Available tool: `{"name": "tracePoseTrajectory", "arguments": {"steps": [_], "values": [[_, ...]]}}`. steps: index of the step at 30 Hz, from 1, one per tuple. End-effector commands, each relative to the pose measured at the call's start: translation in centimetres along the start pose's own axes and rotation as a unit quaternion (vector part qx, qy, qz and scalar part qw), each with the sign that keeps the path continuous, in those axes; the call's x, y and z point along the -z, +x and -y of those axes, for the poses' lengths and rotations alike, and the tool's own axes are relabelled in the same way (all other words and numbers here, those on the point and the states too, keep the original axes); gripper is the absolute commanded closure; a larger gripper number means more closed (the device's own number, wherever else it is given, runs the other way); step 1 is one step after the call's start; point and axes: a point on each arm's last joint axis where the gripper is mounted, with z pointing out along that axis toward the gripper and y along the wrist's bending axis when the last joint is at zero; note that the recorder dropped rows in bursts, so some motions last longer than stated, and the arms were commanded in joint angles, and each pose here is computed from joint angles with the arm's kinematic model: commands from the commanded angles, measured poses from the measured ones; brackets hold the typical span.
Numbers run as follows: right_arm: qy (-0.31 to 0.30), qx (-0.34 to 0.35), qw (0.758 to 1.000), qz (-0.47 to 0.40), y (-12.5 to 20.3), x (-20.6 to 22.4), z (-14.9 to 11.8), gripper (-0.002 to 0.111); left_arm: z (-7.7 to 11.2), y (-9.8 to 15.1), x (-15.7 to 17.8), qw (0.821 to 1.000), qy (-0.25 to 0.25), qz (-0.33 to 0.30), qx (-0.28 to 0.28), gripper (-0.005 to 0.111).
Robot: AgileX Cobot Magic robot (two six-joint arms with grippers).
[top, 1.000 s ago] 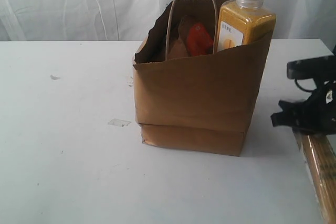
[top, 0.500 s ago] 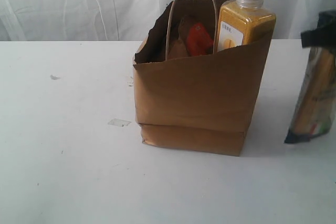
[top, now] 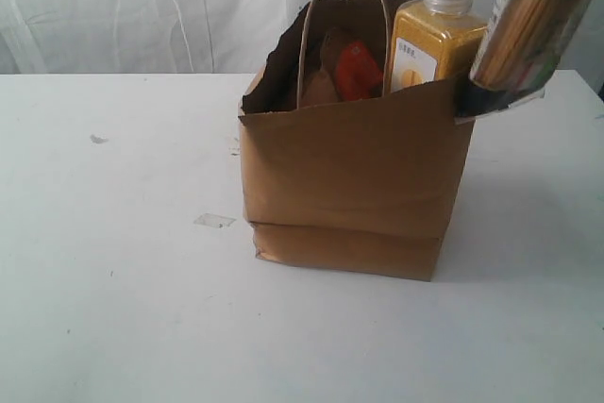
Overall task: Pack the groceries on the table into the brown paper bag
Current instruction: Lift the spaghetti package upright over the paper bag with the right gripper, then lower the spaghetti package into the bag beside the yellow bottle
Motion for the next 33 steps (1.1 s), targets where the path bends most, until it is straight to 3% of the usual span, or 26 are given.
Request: {"name": "tracePoseTrajectory", "arguments": {"steps": [1,18,23,33], "values": [[-0.028,-0.002,0.995,0.093,-3.4,2.0,-0.6,0.108,0.0,0.2,0.0,1.000,0.000,-0.001,0.005,0.107],[-0.039,-0.005,0.985,0.166,-8.2,-1.2,-1.4,0.108,0.0,0.2,0.0,1.000,0.000,-0.001,0.005,0.107],[-0.065,-0.027,0.986,0.149,-8.4,-3.9,-2.4,0.108,0.0,0.2,0.0,1.000,0.000,-0.001,0.005,0.107],[-0.131,0.015,0.988,0.074,-7.3,-6.0,-6.5,0.108,0.0,0.2,0.0,1.000,0.000,-0.001,0.005,0.107]]}}
